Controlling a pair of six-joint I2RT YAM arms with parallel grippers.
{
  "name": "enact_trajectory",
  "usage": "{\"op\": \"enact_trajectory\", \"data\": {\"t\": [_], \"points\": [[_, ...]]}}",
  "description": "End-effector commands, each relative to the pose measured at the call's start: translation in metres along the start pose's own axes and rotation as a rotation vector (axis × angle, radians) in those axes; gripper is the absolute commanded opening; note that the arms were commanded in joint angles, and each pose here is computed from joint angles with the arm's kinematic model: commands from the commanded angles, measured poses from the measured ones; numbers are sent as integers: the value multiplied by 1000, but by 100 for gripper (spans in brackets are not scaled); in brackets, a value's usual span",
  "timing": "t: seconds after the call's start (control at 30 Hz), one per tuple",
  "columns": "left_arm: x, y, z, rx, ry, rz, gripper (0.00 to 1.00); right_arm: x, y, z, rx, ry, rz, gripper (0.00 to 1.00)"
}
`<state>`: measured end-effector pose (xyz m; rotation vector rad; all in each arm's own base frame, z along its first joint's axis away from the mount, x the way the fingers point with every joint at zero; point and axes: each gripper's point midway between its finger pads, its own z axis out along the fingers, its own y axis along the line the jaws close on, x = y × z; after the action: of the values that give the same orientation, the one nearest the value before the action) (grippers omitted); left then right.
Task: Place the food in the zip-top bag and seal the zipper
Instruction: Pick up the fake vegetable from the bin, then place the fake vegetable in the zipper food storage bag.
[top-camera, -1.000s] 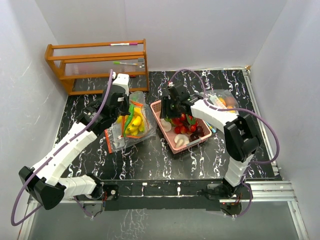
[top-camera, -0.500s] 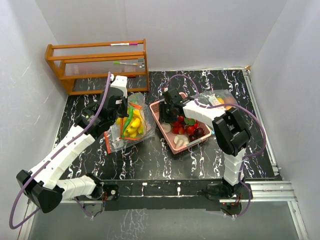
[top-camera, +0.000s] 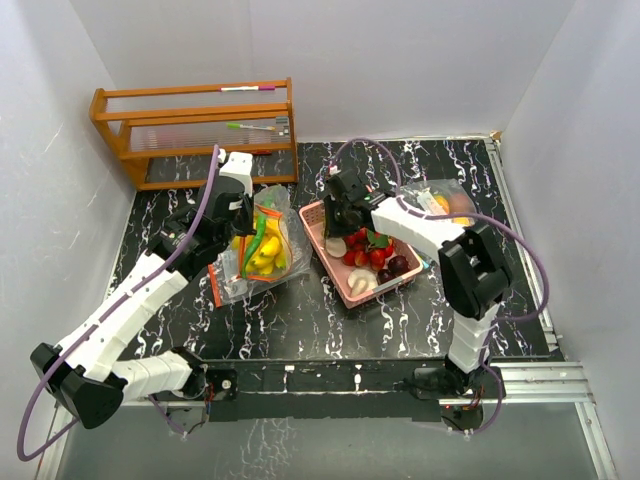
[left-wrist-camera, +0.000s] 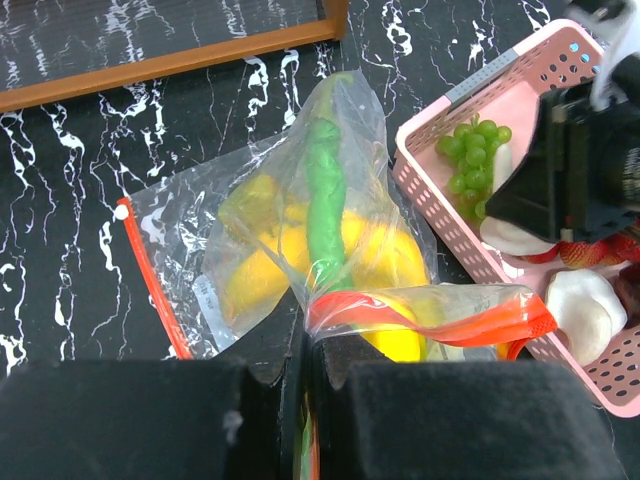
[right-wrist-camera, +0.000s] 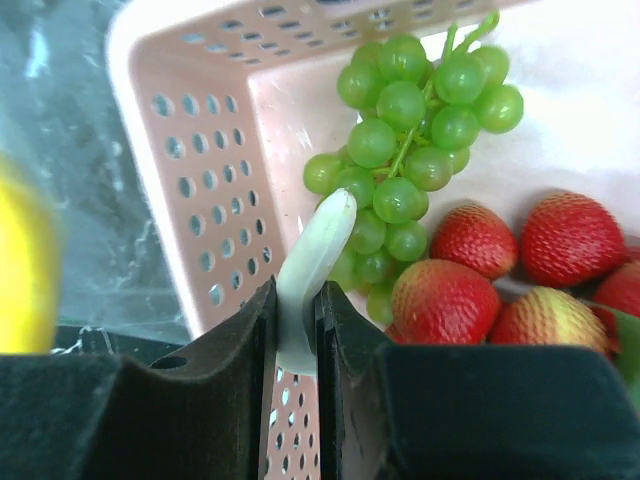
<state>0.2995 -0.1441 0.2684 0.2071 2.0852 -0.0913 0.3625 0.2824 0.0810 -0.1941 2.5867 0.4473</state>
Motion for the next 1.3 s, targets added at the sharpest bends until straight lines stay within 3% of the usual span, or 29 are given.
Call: {"op": "enact_trajectory", "data": {"t": [0.0, 0.33, 0.67, 0.93, 1.13, 1.27], "points": [[-10, 5, -4, -14, -42, -30, 0, -63, 20, -71, -43, -225, -52, 16], [-9, -17, 16, 54, -10, -25, 0, -83, 50, -156, -211, -373, -103, 15], [-9, -34, 33, 105, 6, -22, 0, -31, 121, -231, -596, -404, -300, 14], [-11, -40, 37, 130, 0, -26, 0, 25, 175, -242, -859, -278, -397, 14], [-10, -44, 36, 152, -4, -29, 0, 36, 196, -218, -879, -221, -383, 14], [-9, -41, 33, 150, -10, -23, 0, 31, 193, -186, -792, -185, -311, 13]]}}
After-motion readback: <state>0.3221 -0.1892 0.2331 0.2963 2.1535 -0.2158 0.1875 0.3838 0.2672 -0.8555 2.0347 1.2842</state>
